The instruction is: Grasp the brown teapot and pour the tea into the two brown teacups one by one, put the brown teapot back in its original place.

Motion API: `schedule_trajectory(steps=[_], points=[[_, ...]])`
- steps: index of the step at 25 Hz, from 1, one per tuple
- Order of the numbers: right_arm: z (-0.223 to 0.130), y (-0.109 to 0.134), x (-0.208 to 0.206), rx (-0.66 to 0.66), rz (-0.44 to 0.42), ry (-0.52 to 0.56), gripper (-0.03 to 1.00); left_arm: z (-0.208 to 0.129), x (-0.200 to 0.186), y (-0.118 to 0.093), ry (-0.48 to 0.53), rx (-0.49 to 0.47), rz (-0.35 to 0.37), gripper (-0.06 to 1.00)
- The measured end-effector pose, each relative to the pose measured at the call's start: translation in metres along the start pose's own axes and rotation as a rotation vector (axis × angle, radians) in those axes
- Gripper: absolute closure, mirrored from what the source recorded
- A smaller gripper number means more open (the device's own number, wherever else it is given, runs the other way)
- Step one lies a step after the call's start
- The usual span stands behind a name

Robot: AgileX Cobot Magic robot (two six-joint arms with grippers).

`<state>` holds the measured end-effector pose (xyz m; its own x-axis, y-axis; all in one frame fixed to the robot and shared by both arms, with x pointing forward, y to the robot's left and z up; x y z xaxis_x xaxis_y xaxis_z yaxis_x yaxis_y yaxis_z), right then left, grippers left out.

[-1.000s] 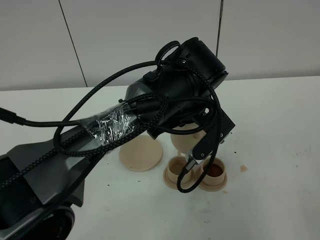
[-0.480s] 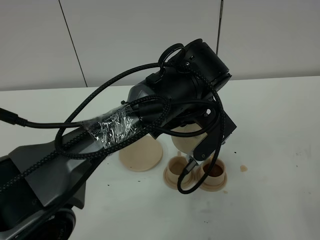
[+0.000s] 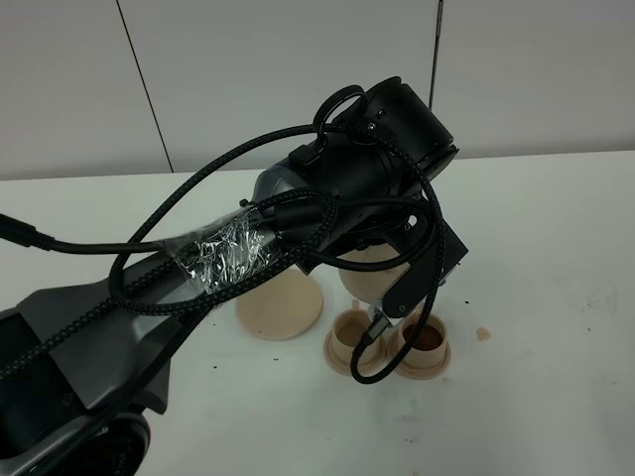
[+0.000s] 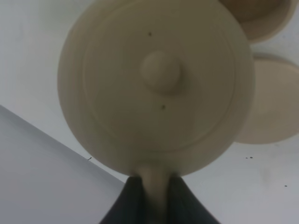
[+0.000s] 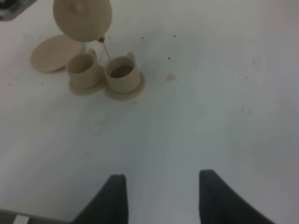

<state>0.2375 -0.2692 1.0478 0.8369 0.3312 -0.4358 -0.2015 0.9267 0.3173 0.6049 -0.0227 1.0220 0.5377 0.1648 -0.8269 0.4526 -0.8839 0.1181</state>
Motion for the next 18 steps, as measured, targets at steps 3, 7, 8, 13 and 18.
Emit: schedule_trajectory(steps=[3,7,8,13,18], points=[[0.0000,0.0000,0.0000,0.000,0.000,0.000,0.62,0.0000,0.0000,0.0000,0.000,0.000,0.000,0.77],[0.0000,0.0000,0.0000,0.000,0.000,0.000,0.62,0.0000,0.0000,0.0000,0.000,0.000,0.000,0.77],[0.0000,0.0000,0.0000,0.000,0.000,0.000,0.62,0.0000,0.0000,0.0000,0.000,0.000,0.000,0.77],[0.0000,0.0000,0.0000,0.000,0.000,0.000,0.62,0.0000,0.0000,0.0000,0.000,0.000,0.000,0.77],[0.0000,0.0000,0.0000,0.000,0.000,0.000,0.62,0.0005,0.0000,0.0001,-0.005,-0.001,0.001,0.77]])
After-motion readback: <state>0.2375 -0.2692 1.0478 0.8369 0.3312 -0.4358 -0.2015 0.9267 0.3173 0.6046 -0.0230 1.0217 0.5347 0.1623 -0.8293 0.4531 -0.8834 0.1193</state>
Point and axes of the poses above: a point on each arm's last joint axis where the gripper is mounted, x pointing out along that axis toward the gripper, y along the wrist's bending axis when the last joint is at zero, z = x × y, the point moved 1 cm from there along x, pointing out along that axis toward the gripper, and after that the axes turned 13 degrees about x, right-handed, at the moved point
